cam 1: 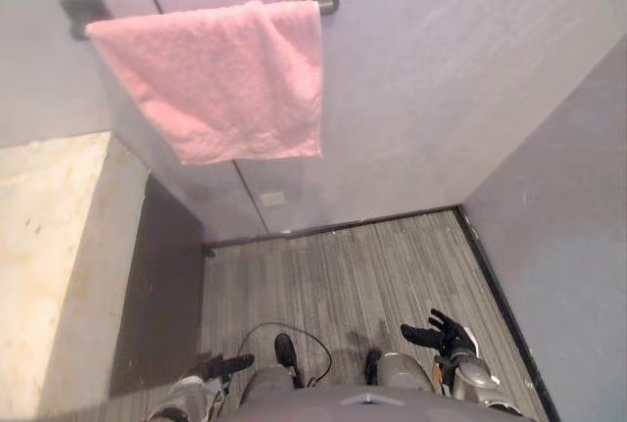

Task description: Organize the bathroom.

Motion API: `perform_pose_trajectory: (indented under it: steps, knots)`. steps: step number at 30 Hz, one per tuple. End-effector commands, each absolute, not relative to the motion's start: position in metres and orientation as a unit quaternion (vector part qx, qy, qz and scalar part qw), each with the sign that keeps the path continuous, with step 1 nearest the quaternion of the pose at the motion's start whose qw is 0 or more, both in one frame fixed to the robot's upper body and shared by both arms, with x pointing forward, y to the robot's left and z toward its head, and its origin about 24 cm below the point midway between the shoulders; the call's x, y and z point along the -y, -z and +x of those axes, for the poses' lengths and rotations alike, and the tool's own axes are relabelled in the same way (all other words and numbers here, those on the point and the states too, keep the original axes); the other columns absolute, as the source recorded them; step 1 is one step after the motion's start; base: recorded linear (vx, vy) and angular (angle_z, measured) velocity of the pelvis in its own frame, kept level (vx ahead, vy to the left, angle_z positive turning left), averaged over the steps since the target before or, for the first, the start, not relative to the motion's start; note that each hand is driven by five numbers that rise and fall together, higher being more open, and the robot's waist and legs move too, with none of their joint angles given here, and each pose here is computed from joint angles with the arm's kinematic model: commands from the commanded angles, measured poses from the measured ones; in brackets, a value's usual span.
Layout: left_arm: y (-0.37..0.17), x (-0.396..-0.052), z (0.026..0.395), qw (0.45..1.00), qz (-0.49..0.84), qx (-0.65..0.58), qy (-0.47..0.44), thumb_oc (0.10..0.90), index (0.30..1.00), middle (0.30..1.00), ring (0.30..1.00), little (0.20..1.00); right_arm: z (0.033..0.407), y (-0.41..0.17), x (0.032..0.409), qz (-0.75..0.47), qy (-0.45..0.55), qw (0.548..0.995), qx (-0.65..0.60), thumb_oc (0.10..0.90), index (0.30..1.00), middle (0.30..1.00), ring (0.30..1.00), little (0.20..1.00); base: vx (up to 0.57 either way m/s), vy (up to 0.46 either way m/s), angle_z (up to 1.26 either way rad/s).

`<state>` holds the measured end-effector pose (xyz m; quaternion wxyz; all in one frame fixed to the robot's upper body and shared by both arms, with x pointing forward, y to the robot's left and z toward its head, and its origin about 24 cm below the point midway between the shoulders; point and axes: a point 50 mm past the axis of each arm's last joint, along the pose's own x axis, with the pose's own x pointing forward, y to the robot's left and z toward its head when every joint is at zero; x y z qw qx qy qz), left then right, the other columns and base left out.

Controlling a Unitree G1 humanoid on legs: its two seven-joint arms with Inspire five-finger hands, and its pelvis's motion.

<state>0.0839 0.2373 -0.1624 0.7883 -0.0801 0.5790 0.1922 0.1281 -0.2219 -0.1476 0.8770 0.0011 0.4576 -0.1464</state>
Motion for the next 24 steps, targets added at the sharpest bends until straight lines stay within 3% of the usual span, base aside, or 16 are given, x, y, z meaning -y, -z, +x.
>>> perform_pose_trajectory:
  steps: [1, 6, 14, 24]
  knots:
    - [0.163, -0.244, 0.075, 0.769, -0.020, -0.616, -0.166, 0.800, 0.900, 0.900, 0.900, 0.900, 0.147, 0.139, 0.215, 0.022, 0.148, 0.896, -0.418, 0.800, 0.900, 0.900, 0.900, 0.900, -0.37, -0.174, 0.29]
    - [0.164, -0.240, 0.079, 0.775, -0.004, -0.616, -0.143, 0.800, 0.900, 0.900, 0.900, 0.900, 0.157, 0.134, 0.224, 0.036, 0.163, 0.892, -0.421, 0.800, 0.900, 0.900, 0.900, 0.900, -0.58, -0.013, 0.59]
    - [0.165, -0.243, 0.063, 0.777, -0.026, -0.609, -0.158, 0.800, 0.900, 0.900, 0.900, 0.900, 0.136, 0.144, 0.236, 0.023, 0.175, 0.863, -0.474, 0.800, 0.900, 0.900, 0.900, 0.900, -0.52, 0.118, 0.54]
    - [0.162, -0.244, 0.079, 0.801, -0.031, -0.577, -0.155, 0.800, 0.900, 0.900, 0.900, 0.900, 0.137, 0.140, 0.252, -0.011, 0.170, 0.867, -0.469, 0.800, 0.900, 0.900, 0.900, 0.900, -0.45, 0.425, 0.26]
